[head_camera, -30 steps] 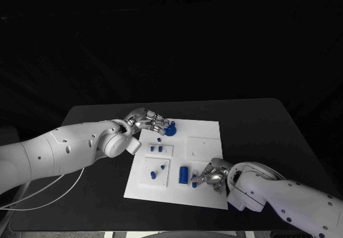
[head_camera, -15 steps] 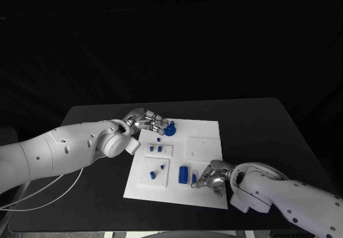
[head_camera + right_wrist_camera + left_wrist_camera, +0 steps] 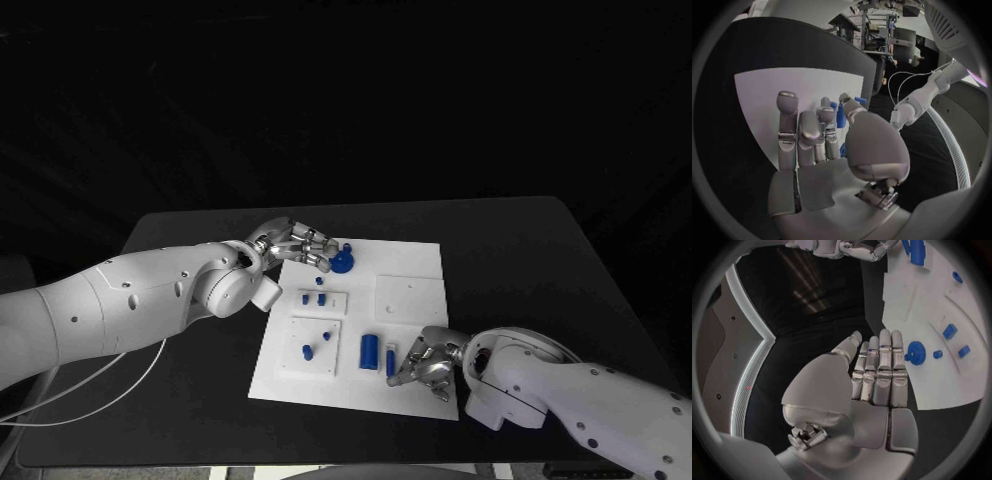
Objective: Assemble the parts on the task board
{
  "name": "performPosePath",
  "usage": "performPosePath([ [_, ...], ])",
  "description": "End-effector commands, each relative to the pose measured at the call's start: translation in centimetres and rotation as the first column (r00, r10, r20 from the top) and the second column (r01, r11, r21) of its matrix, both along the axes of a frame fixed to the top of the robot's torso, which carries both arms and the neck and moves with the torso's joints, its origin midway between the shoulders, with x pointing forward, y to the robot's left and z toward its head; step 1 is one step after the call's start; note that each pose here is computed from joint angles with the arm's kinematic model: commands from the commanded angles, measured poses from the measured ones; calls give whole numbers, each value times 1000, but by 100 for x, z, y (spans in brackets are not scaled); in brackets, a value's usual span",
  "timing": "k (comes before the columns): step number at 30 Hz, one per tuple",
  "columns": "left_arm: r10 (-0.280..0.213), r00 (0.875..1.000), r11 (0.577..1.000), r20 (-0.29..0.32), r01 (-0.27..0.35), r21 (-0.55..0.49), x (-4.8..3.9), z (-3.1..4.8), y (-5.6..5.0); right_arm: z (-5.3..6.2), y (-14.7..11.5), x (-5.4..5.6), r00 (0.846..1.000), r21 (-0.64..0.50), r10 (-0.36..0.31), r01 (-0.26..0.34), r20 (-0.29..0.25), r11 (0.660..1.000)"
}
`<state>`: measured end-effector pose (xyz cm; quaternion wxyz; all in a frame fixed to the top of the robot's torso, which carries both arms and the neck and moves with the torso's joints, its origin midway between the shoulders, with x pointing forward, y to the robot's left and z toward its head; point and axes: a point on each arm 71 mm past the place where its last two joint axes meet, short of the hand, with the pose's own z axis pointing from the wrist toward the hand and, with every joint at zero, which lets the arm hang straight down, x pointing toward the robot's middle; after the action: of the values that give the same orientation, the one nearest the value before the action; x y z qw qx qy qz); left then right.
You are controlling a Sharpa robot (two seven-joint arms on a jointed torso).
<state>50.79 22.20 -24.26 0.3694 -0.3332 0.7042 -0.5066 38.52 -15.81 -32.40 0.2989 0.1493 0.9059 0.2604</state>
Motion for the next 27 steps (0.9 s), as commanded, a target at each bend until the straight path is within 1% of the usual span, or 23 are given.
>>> performPosePath([
  [1, -17, 1000, 1000, -2, 17, -9, -8, 6, -23, -27, -1, -13, 1000, -29, 11, -12, -6, 1000],
  [27, -17, 1000, 1000, -5, 17, -7, -9, 1, -22, -59, -28, 29, 998, -35, -57, 57, 10, 998],
])
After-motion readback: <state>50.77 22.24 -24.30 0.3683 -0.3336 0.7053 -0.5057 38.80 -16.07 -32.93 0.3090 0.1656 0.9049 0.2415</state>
